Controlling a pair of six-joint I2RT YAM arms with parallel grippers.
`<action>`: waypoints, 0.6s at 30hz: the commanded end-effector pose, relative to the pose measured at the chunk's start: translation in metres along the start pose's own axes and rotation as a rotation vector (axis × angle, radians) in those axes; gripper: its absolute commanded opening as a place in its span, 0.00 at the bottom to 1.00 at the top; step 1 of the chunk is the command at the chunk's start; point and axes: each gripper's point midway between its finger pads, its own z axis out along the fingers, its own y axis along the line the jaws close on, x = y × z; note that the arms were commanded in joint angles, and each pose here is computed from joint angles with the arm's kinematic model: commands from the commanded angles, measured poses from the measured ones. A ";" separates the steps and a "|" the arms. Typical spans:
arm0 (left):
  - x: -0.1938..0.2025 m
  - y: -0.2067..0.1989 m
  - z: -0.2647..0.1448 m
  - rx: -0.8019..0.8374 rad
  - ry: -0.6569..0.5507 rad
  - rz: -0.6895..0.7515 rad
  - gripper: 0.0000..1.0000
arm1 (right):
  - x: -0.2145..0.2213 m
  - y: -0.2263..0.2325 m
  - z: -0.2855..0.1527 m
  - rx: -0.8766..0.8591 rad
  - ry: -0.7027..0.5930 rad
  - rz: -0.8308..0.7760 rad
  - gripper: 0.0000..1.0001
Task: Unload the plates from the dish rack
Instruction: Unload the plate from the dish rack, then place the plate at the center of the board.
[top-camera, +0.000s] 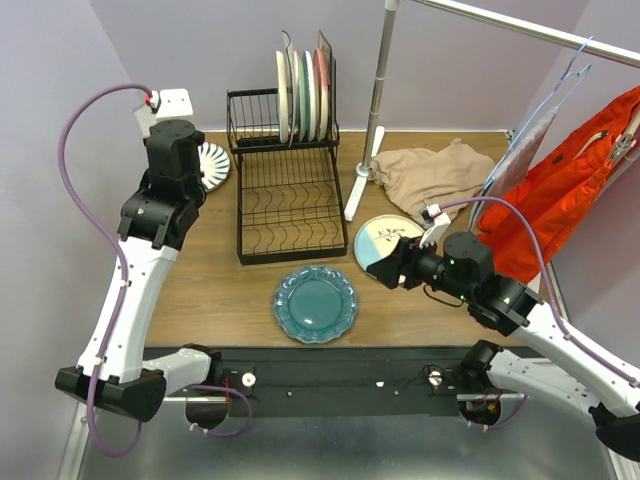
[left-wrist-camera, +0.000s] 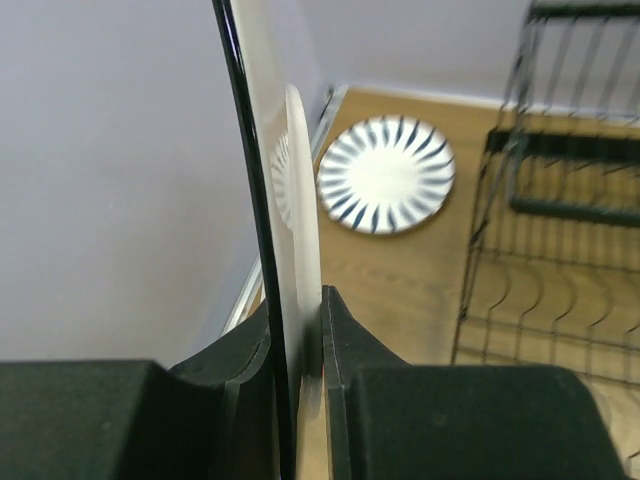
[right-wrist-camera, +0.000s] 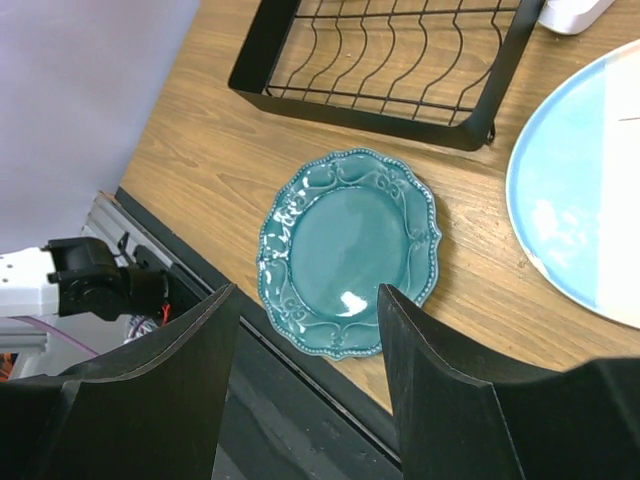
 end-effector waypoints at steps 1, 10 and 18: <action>0.023 0.020 0.024 -0.146 0.058 -0.068 0.00 | -0.001 0.004 -0.010 -0.023 -0.016 0.011 0.66; 0.112 0.018 0.051 -0.226 0.193 -0.022 0.00 | 0.001 0.008 -0.017 -0.044 -0.012 0.025 0.65; 0.152 0.033 0.060 -0.326 0.174 0.113 0.00 | 0.000 0.007 -0.021 -0.042 -0.021 0.028 0.65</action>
